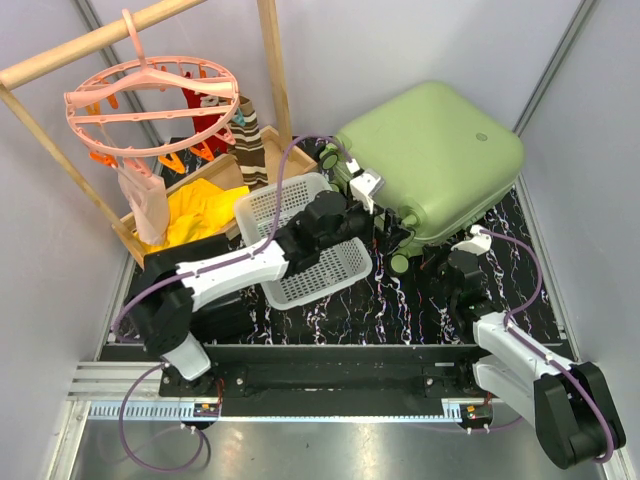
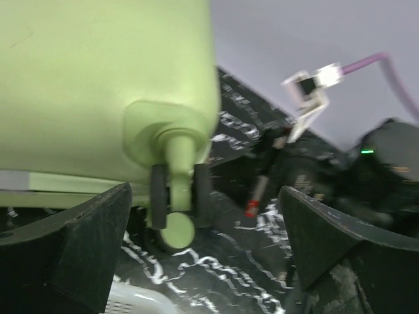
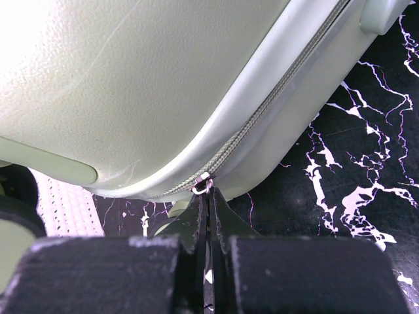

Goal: Open, take out, and arrange the luggage
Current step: Unzip the luggage

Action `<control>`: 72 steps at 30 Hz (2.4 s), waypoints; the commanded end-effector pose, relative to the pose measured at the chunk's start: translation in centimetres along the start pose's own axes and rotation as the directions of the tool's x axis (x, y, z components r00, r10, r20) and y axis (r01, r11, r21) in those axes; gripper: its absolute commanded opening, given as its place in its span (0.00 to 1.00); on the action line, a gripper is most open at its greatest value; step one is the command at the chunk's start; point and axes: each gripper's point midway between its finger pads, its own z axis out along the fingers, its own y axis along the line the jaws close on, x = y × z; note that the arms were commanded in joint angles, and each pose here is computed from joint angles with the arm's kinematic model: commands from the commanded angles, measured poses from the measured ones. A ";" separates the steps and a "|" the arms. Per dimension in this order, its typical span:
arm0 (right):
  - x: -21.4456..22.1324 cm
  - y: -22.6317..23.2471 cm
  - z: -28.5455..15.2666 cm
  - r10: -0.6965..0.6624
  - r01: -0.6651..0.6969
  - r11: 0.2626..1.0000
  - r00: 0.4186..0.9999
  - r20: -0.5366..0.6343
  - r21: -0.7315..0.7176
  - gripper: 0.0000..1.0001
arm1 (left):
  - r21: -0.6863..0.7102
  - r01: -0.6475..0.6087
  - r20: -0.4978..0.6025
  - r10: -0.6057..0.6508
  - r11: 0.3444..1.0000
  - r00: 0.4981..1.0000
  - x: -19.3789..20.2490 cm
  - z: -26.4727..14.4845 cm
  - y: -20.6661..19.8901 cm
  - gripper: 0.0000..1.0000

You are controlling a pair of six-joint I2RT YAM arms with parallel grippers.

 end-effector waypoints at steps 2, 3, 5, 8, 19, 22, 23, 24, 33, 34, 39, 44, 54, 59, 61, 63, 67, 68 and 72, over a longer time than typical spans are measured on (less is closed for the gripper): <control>-2.4 -1.7 0.6 0.019 -0.028 0.996 0.995 0.103 0.086 0.00 | -0.114 -0.156 -0.012 0.155 0.981 0.988 -0.1 2.4 2.0 0.99; -2.5 -1.7 0.5 0.020 -0.029 0.996 0.994 0.106 0.085 0.00 | -0.139 -0.161 -0.024 0.159 0.977 0.987 0.1 2.5 2.5 0.99; -2.4 -1.8 0.5 0.020 -0.029 0.996 0.994 0.105 0.086 0.00 | -0.155 -0.174 -0.021 0.172 0.973 0.985 -0.1 3.3 2.7 0.99; -2.5 -1.7 0.5 0.021 -0.030 0.996 0.994 0.107 0.084 0.00 | -0.127 -0.184 -0.011 0.184 0.975 0.983 -0.6 4.0 2.1 0.99; -2.6 -1.8 0.2 0.008 -0.018 0.996 0.993 0.114 0.087 0.00 | -0.081 -0.138 -0.183 0.121 0.987 0.976 5.0 6.3 2.2 0.99; -2.9 -1.8 0.1 0.010 -0.021 0.996 0.992 0.123 0.088 0.00 | -0.084 -0.136 -0.189 0.118 0.987 0.975 5.1 6.3 2.1 0.98; -2.9 -1.7 0.1 0.009 -0.019 0.996 0.992 0.122 0.085 0.00 | -0.084 -0.134 -0.190 0.116 0.987 0.975 5.2 6.3 2.1 0.95; -2.9 -1.8 0.2 0.008 -0.019 0.996 0.993 0.122 0.087 0.00 | -0.083 -0.134 -0.189 0.117 0.988 0.975 5.1 6.3 2.1 0.88; -3.7 -1.8 -0.1 -0.029 0.016 0.995 0.990 0.135 0.100 0.00 | -0.071 -0.130 -0.142 0.119 0.989 0.983 3.8 5.9 1.5 0.00; -3.6 -2.0 -0.2 -0.040 0.025 0.993 0.991 0.129 0.114 0.00 | -0.079 -0.132 -0.137 0.121 0.988 0.983 3.8 5.6 1.7 0.00; -4.2 -2.6 -0.3 -0.042 0.020 0.989 0.988 0.147 0.147 0.00 | -0.101 -0.126 -0.101 0.116 0.987 0.988 2.5 4.1 2.3 0.00; -3.7 -2.7 0.4 -0.045 0.025 0.987 0.992 0.116 0.161 0.00 | -0.102 -0.091 -0.075 0.084 0.991 0.994 1.6 2.7 3.6 0.00; -4.4 -3.5 0.6 -0.034 0.013 0.984 0.992 0.119 0.180 0.00 | -0.128 -0.032 -0.035 0.028 0.991 0.999 0.4 0.4 6.5 0.00; -4.7 -3.8 0.7 -0.014 -0.008 0.983 0.993 0.121 0.182 0.00 | -0.135 -0.027 -0.023 0.024 0.991 0.999 -0.2 -0.2 7.3 0.00; -4.9 -4.1 0.8 -0.002 -0.020 0.983 0.993 0.120 0.184 0.00 | -0.138 -0.022 -0.024 0.019 0.990 1.000 -0.3 -0.3 7.8 0.00; -5.0 -4.3 0.9 0.010 -0.032 0.982 0.993 0.120 0.187 0.00 | -0.141 -0.019 -0.018 0.017 0.990 1.000 -0.6 -0.5 8.2 0.00; -5.6 -4.8 1.1 0.045 -0.066 0.982 0.992 0.122 0.179 0.00 | -0.141 -0.024 -0.007 0.023 0.990 1.000 -1.2 -0.8 8.7 0.00; -6.0 -5.1 1.1 0.052 -0.076 0.980 0.990 0.130 0.185 0.00 | -0.128 -0.037 -0.012 0.036 0.991 0.999 -1.2 -0.7 8.6 0.00; -6.6 -5.5 1.0 0.067 -0.094 0.978 0.987 0.146 0.186 0.00 | -0.054 -0.072 -0.024 0.071 0.996 0.997 -1.5 -0.2 7.6 0.00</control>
